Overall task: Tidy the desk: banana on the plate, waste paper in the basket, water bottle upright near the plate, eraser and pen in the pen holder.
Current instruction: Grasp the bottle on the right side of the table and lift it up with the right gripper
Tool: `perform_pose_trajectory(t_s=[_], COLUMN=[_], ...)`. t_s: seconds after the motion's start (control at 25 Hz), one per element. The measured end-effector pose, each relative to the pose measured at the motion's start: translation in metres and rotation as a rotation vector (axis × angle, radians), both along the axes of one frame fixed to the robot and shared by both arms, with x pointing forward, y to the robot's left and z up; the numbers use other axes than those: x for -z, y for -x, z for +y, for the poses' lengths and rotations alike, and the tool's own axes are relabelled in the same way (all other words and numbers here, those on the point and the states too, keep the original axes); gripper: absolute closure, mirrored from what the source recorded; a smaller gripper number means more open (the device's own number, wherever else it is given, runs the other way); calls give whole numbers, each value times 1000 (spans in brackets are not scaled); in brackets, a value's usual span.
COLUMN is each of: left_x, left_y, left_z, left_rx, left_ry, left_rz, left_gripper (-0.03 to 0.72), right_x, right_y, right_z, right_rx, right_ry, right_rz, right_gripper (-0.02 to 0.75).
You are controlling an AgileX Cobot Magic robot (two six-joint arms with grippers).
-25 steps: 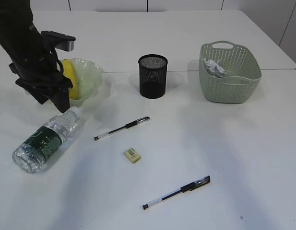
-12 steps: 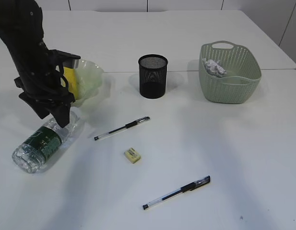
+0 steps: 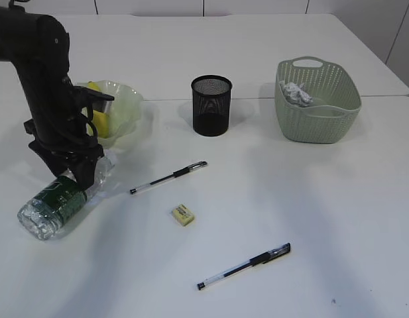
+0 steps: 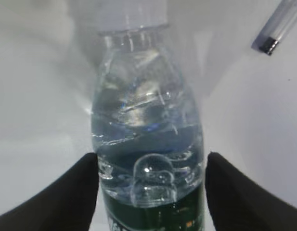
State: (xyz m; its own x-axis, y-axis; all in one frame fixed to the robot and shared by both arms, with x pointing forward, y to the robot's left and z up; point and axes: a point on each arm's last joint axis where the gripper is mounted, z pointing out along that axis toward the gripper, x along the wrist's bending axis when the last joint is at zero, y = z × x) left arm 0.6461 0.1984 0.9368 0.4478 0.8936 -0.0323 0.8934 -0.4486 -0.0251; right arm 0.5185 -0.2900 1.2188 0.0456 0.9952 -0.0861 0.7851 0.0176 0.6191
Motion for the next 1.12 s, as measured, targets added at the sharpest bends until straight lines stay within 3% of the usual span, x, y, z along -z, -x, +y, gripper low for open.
perform_pose_trajectory(t_s=[1.12], left_x=[13], left_y=[-4], left_z=[-5], left_rx=[-19], left_ry=[36], left_rz=[17], left_gripper=[193], right_x=[0], right_y=[0], right_z=[0], right_rx=[-9], right_ry=[7], right_rz=[2], right_gripper=[297])
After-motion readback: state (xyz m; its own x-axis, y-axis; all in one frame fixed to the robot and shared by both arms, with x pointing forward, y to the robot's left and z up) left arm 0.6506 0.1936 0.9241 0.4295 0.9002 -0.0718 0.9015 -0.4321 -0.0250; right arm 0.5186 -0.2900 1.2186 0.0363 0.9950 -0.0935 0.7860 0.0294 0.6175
